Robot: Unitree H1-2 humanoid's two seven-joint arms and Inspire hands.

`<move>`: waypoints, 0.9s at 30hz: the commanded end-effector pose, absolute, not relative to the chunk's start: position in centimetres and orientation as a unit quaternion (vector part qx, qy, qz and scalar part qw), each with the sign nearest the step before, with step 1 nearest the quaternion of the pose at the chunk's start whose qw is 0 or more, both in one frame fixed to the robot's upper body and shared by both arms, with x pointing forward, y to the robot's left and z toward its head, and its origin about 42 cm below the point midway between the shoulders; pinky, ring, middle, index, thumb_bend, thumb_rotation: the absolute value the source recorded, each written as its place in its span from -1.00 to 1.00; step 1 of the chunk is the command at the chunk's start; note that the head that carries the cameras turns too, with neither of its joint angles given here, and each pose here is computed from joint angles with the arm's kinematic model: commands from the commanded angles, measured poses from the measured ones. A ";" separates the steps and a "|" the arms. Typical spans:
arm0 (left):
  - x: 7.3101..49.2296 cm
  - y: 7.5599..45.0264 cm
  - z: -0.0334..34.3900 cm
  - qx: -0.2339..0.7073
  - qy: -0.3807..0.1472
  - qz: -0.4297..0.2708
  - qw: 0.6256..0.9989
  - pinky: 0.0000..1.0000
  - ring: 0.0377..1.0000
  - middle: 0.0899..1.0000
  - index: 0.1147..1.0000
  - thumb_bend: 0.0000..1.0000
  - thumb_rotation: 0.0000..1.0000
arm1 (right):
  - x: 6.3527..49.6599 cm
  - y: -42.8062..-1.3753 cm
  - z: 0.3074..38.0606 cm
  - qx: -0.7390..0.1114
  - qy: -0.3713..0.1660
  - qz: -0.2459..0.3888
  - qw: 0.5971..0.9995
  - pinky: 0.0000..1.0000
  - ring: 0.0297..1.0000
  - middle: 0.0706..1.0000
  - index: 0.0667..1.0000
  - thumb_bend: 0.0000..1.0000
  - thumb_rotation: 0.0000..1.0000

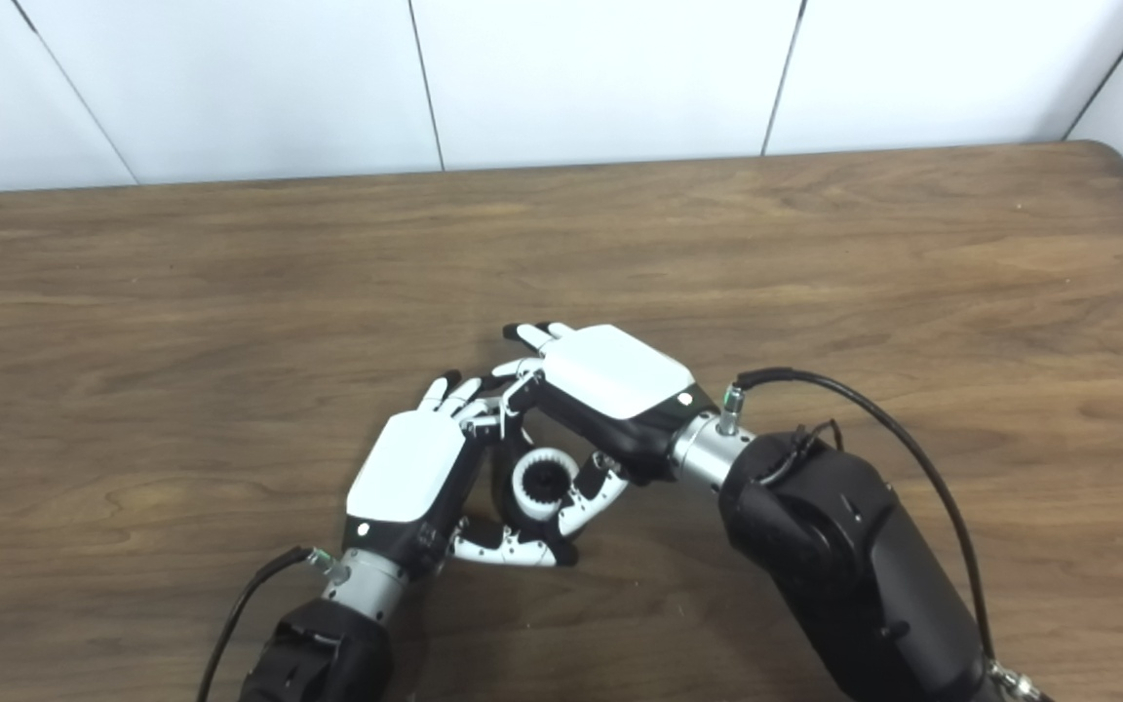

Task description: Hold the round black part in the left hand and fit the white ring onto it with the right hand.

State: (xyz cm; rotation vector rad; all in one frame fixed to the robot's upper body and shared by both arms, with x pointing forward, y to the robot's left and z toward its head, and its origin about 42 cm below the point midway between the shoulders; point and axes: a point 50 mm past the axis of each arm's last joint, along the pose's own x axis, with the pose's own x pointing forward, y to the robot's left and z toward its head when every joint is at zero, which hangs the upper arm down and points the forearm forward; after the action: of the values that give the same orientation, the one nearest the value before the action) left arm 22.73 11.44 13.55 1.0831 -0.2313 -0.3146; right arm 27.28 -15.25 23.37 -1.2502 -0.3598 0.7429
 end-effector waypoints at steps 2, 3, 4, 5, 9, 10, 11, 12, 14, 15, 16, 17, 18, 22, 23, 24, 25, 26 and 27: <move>22.9 11.4 14.7 0.513 -0.129 -0.133 0.838 1.00 0.85 0.58 -0.16 0.04 -0.89 | 27.4 -15.0 24.3 -0.567 -0.191 0.326 0.732 1.00 1.00 0.67 -0.11 0.05 -0.73; 22.9 11.4 14.7 0.513 -0.129 -0.134 0.838 1.00 0.84 0.58 -0.16 0.04 -0.89 | 27.4 -15.0 24.3 -0.567 -0.191 0.326 0.732 1.00 1.00 0.67 -0.11 0.05 -0.73; 22.9 11.4 14.7 0.513 -0.129 -0.134 0.838 1.00 0.84 0.58 -0.16 0.04 -0.89 | 27.3 -15.0 24.3 -0.567 -0.191 0.325 0.732 1.00 1.00 0.67 -0.11 0.05 -0.73; 22.9 11.4 14.7 0.513 -0.130 -0.134 0.838 1.00 0.84 0.58 -0.16 0.04 -0.89 | 27.3 -15.1 24.3 -0.567 -0.191 0.325 0.733 1.00 1.00 0.67 -0.11 0.05 -0.72; 23.0 11.4 14.7 0.512 -0.129 -0.134 0.838 1.00 0.85 0.58 -0.16 0.04 -0.89 | 27.4 -15.1 24.3 -0.568 -0.188 0.322 0.733 1.00 1.00 0.69 -0.10 0.05 -0.72; 23.0 11.4 14.7 0.512 -0.129 -0.134 0.839 1.00 0.85 0.58 -0.16 0.04 -0.89 | 27.4 -15.1 24.4 -0.569 -0.188 0.321 0.733 1.00 1.00 0.69 -0.10 0.05 -0.71; 23.0 11.4 14.7 0.512 -0.129 -0.133 0.839 1.00 0.85 0.58 -0.16 0.04 -0.89 | 27.4 -15.1 24.4 -0.569 -0.189 0.321 0.733 1.00 1.00 0.70 -0.10 0.05 -0.71; 23.0 11.4 14.6 0.512 -0.129 -0.133 0.839 1.00 0.85 0.58 -0.16 0.04 -0.89 | 27.3 -15.1 24.4 -0.570 -0.188 0.320 0.733 1.00 1.00 0.70 -0.09 0.05 -0.70; 23.0 11.4 14.6 0.512 -0.129 -0.133 0.839 1.00 0.85 0.58 -0.16 0.04 -0.89 | 27.3 -15.1 24.4 -0.570 -0.187 0.321 0.733 1.00 1.00 0.73 -0.09 0.05 -0.70; 23.0 11.4 14.7 0.512 -0.128 -0.133 0.839 1.00 0.85 0.58 -0.16 0.04 -0.89 | 27.3 -15.1 24.5 -0.571 -0.187 0.321 0.732 1.00 1.00 0.73 -0.09 0.05 -0.70; 23.0 11.4 14.7 0.513 -0.127 -0.133 0.838 1.00 0.85 0.58 -0.16 0.04 -0.89 | 27.3 -15.0 24.5 -0.571 -0.187 0.321 0.732 1.00 1.00 0.74 -0.09 0.05 -0.69; 23.0 11.4 14.7 0.513 -0.127 -0.133 0.838 1.00 0.85 0.58 -0.16 0.04 -0.89 | 27.3 -15.0 24.5 -0.571 -0.186 0.322 0.732 1.00 1.00 0.75 -0.09 0.05 -0.69; 23.0 11.4 14.7 0.513 -0.127 -0.133 0.838 1.00 0.85 0.58 -0.16 0.04 -0.89 | 27.3 -15.0 24.5 -0.572 -0.186 0.322 0.731 1.00 1.00 0.76 0.04 0.45 -0.59; 22.9 11.4 14.7 0.513 -0.128 -0.133 0.838 1.00 0.85 0.59 -0.16 0.04 -0.89 | 27.3 -15.0 24.7 -0.572 -0.185 0.323 0.731 1.00 1.00 0.80 0.19 0.95 -0.42; 22.9 11.4 14.7 0.514 -0.128 -0.134 0.838 1.00 0.85 0.59 -0.16 0.04 -0.89 | 27.3 -15.0 24.7 -0.571 -0.185 0.323 0.732 1.00 1.00 0.80 0.20 0.97 -0.41; 22.9 11.4 14.7 0.514 -0.128 -0.134 0.838 1.00 0.86 0.59 -0.16 0.04 -0.89 | 27.4 -15.0 24.7 -0.571 -0.186 0.322 0.732 1.00 1.00 0.80 0.20 0.99 -0.40; 22.9 11.5 14.7 0.514 -0.128 -0.134 0.838 1.00 0.85 0.59 -0.16 0.04 -0.89 | 27.4 -15.0 24.7 -0.571 -0.186 0.322 0.732 1.00 1.00 0.81 0.21 1.00 -0.39; 22.9 11.4 14.7 0.514 -0.128 -0.134 0.838 1.00 0.85 0.59 -0.16 0.04 -0.89 | 27.4 -15.0 24.7 -0.571 -0.186 0.322 0.732 1.00 1.00 0.81 0.21 1.00 -0.38; 22.9 11.4 14.7 0.514 -0.128 -0.134 0.838 1.00 0.85 0.59 -0.16 0.04 -0.89 | 27.4 -15.0 24.7 -0.571 -0.186 0.322 0.732 1.00 1.00 0.81 0.21 1.00 -0.38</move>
State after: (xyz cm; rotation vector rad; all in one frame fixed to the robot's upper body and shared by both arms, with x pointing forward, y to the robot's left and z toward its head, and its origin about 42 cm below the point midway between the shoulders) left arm 22.74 11.56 13.57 1.0862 -0.2271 -0.3094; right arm 27.32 -15.26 23.26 -1.2628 -0.3437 0.7429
